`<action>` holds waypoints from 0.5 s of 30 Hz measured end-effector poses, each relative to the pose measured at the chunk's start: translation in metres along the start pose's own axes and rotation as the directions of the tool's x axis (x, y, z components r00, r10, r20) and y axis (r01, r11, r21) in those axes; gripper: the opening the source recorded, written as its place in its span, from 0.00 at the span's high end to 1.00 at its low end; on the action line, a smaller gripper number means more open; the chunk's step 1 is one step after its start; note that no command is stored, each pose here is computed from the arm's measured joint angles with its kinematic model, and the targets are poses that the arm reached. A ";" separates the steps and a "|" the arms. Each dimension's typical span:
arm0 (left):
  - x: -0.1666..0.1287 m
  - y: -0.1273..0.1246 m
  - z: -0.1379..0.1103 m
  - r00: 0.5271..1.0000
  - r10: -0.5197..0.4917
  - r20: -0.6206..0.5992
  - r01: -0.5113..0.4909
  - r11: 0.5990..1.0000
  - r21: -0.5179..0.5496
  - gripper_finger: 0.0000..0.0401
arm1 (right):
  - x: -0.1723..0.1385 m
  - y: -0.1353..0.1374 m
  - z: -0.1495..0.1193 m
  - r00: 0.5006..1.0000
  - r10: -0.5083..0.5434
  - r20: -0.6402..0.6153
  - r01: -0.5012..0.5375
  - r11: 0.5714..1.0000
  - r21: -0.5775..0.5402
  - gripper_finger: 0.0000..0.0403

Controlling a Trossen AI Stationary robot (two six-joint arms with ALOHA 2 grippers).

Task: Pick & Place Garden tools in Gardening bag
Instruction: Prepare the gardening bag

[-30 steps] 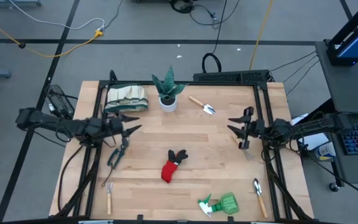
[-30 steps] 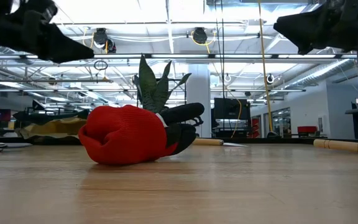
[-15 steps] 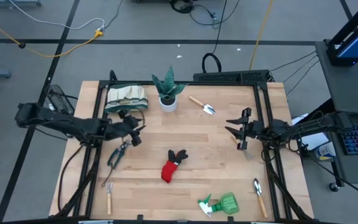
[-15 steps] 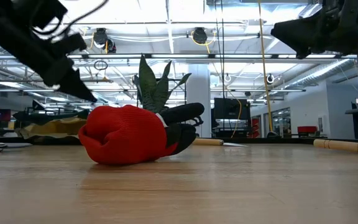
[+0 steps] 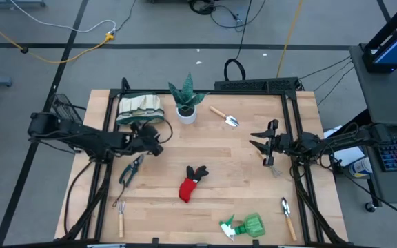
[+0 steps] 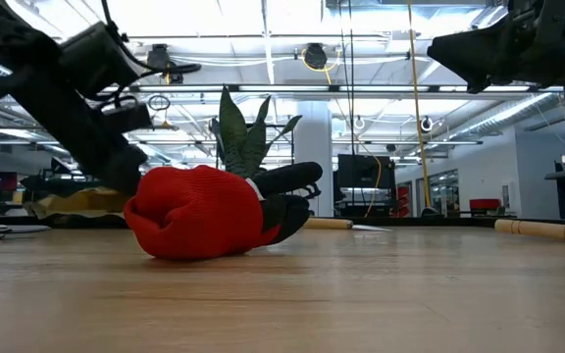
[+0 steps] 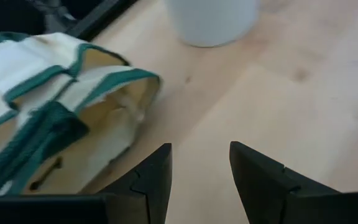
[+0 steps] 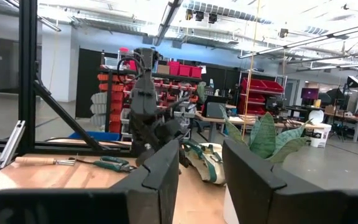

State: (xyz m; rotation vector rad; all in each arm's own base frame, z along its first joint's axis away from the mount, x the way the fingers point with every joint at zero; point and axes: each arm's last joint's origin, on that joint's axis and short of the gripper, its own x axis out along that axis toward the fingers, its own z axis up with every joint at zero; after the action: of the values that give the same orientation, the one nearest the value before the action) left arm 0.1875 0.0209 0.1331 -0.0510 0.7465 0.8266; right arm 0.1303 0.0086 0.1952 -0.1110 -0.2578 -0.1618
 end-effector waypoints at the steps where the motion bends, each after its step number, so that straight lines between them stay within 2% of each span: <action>1: 0.003 0.000 0.000 1.000 0.018 -0.001 -0.018 1.000 0.007 0.58 | 0.000 0.000 0.000 1.000 0.000 0.000 0.000 1.000 0.000 0.71; 15: 0.042 0.007 0.005 0.992 0.121 0.015 -0.121 0.992 -0.031 0.58 | 0.000 0.000 0.000 1.000 0.001 0.000 -0.001 1.000 0.000 0.71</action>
State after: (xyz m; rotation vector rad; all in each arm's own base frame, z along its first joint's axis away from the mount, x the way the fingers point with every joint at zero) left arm 0.2044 0.0546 0.1120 -0.0256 0.7271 0.9530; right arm 0.1303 0.0086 0.1952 -0.1107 -0.2579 -0.1606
